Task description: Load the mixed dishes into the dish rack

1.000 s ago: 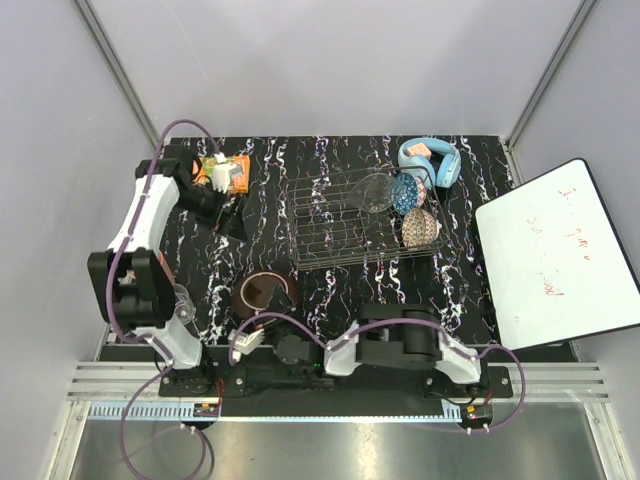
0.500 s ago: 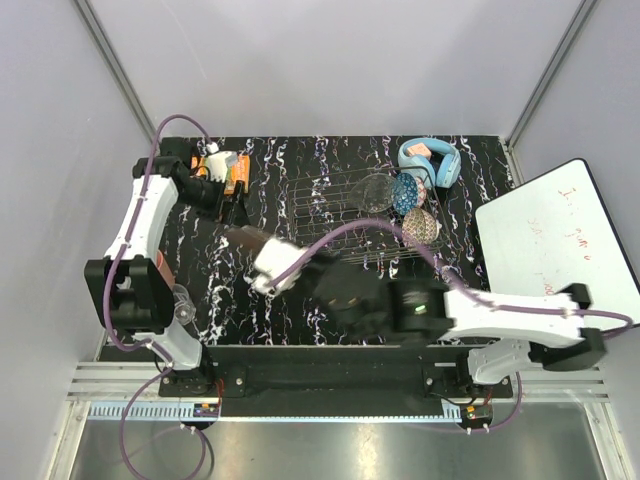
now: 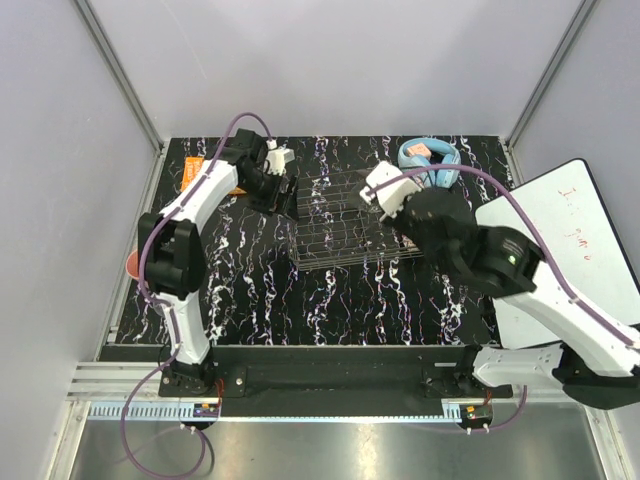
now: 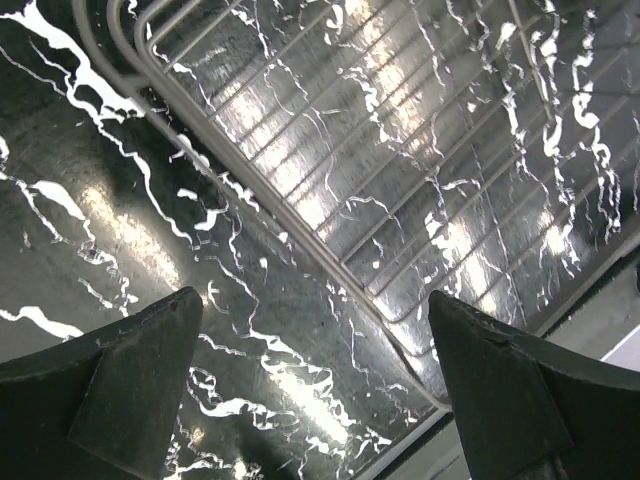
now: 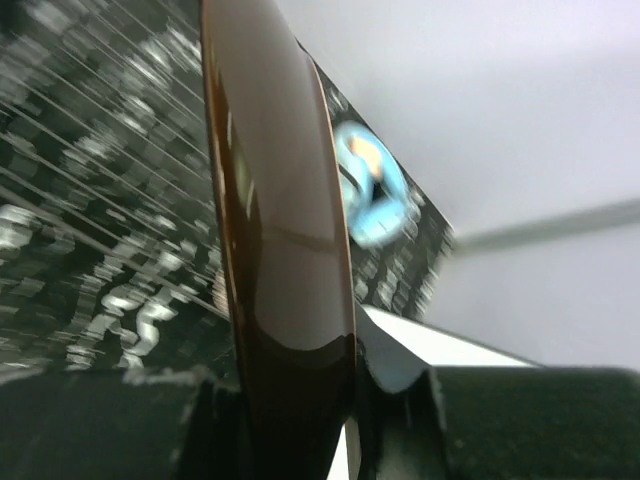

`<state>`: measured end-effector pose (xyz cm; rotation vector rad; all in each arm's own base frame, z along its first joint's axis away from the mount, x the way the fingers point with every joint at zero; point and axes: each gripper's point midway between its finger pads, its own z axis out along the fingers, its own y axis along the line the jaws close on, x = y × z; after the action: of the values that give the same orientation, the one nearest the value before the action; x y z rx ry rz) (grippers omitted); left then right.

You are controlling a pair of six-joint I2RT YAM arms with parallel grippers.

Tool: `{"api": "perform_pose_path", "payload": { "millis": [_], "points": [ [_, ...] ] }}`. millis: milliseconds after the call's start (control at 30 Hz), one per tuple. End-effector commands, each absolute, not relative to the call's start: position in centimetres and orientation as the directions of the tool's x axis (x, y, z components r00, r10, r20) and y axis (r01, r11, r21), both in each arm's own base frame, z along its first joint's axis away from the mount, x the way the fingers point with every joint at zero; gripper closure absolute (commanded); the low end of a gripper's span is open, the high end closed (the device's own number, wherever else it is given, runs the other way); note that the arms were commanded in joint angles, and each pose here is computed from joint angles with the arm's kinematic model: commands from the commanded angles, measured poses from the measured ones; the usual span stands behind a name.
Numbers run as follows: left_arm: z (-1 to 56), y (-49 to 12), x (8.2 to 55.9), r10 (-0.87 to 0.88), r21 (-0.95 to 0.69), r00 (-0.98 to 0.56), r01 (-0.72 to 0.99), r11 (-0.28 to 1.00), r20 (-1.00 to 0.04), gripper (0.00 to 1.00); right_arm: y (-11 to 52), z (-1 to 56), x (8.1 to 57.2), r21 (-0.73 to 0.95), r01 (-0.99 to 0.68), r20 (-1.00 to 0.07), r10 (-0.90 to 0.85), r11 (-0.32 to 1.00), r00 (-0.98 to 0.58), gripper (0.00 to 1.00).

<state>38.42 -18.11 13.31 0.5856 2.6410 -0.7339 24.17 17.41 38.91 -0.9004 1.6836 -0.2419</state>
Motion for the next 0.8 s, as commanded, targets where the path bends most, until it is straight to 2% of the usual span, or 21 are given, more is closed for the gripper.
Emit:
{"api": "perform_pose_path", "payload": {
  "millis": [0, 133, 267, 333, 433, 600, 767],
  "points": [
    [13.7, -19.3, 40.0, 0.284, -0.382, -0.848, 0.469, 0.797, -0.448, 0.01, 16.0, 37.1, 27.6, -0.664, -0.43, -0.64, -0.762, 0.611, -0.095, 1.0],
    [12.0, -19.5, 39.1, 0.309, -0.373, -0.856, 0.469, 0.801, -0.415, 0.01, 15.3, 36.0, 29.8, -0.64, -0.458, -0.636, -0.76, 0.617, -0.135, 1.0],
    [9.7, -18.2, 37.5, 0.369, -0.311, -0.847, 0.494, 0.812, -0.383, 0.01, 15.1, 33.9, 30.9, -0.695, -0.476, -0.552, -0.824, 0.538, -0.126, 1.0],
    [8.8, -17.3, 36.0, 0.396, -0.29, -0.844, 0.505, 0.813, -0.361, 0.07, 15.4, 33.1, 31.3, -0.7, -0.495, -0.53, -0.839, 0.515, -0.123, 1.0],
    [8.2, -15.5, 34.8, 0.442, -0.216, -0.824, 0.532, 0.819, -0.355, 0.24, 15.9, 31.9, 31.3, -0.696, -0.533, -0.506, -0.855, 0.48, -0.11, 1.0],
    [8.2, -13.0, 33.0, 0.494, -0.114, -0.795, 0.56, 0.821, -0.352, 0.25, 17.0, 29.2, 30.7, -0.665, -0.628, -0.464, -0.883, 0.405, -0.078, 1.0],
    [8.2, -12.0, 31.0, 0.549, -0.094, -0.767, 0.606, 0.79, -0.332, 0.3, 18.3, 28.1, 28.4, -0.618, -0.725, -0.46, -0.887, 0.304, 0.02, 1.0]
  ]
}}
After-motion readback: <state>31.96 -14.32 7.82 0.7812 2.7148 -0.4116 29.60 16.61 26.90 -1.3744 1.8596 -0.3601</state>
